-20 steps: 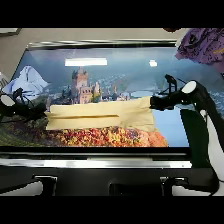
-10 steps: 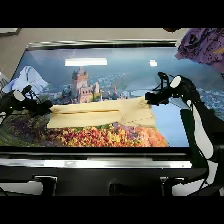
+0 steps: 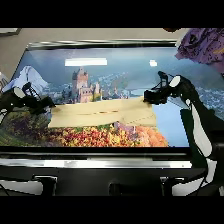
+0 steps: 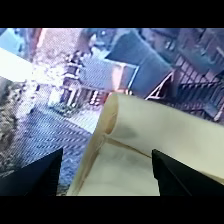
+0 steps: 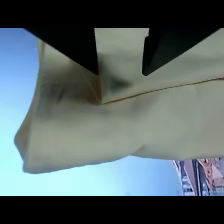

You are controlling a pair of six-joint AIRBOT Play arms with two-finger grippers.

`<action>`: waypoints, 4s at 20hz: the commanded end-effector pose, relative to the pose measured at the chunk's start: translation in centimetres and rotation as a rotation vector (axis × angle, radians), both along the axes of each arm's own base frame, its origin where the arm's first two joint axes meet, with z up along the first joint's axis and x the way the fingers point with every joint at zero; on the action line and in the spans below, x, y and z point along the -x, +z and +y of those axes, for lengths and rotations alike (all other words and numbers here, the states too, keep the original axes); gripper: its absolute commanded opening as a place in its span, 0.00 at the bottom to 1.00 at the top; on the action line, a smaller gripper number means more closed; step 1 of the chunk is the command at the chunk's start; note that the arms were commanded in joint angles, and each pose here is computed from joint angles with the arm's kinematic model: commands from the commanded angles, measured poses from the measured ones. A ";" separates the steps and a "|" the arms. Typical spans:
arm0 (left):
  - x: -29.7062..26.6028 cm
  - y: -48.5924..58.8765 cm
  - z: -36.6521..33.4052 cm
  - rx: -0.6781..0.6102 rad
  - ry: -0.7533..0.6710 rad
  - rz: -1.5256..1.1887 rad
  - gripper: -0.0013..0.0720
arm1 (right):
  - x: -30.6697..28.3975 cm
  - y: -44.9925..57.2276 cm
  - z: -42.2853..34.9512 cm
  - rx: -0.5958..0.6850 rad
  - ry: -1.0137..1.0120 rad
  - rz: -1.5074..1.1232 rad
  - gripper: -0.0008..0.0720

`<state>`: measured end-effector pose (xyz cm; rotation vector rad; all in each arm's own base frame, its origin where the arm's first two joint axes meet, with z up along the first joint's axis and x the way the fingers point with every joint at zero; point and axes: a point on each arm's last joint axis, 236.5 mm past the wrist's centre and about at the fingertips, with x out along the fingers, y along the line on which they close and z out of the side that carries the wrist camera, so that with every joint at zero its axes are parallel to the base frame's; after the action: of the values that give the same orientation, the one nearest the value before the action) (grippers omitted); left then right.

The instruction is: Fold the clothes and pants, and hang the long-sleeved shirts on hangers.

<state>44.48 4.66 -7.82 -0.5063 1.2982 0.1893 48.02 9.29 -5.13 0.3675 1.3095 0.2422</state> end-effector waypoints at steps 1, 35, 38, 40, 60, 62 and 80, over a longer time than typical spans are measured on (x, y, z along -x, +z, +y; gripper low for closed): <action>-1.7 4.0 0.4 -0.013 -0.019 -0.048 0.86 | -1.2 4.3 -1.7 -0.052 -0.101 -0.027 0.59; -5.7 9.6 -12.8 0.224 -0.165 -0.182 0.04 | 4.0 1.4 -4.2 -0.112 -0.019 0.256 0.05; -5.5 7.2 -23.6 0.336 -0.276 -0.175 0.03 | 5.1 5.7 -6.7 0.014 -0.062 0.197 0.05; -4.4 5.7 -30.8 0.411 -0.330 -0.172 0.03 | 6.4 7.8 -8.2 0.088 -0.088 0.189 0.05; 3.9 0.9 -58.9 0.733 -0.425 -0.057 0.03 | 8.2 21.4 -10.9 0.219 -0.172 0.003 0.05; 3.0 1.2 -57.4 0.731 -0.422 -0.042 0.03 | 8.2 21.3 -11.4 0.236 -0.180 0.003 0.05; -2.9 21.9 -10.3 0.051 -0.251 -0.168 0.03 | 6.3 15.7 18.3 -0.062 -0.115 0.054 0.05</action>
<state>48.68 -11.85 11.82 -0.3677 1.2129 -0.2038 42.25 21.54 12.66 0.4548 1.3081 0.1515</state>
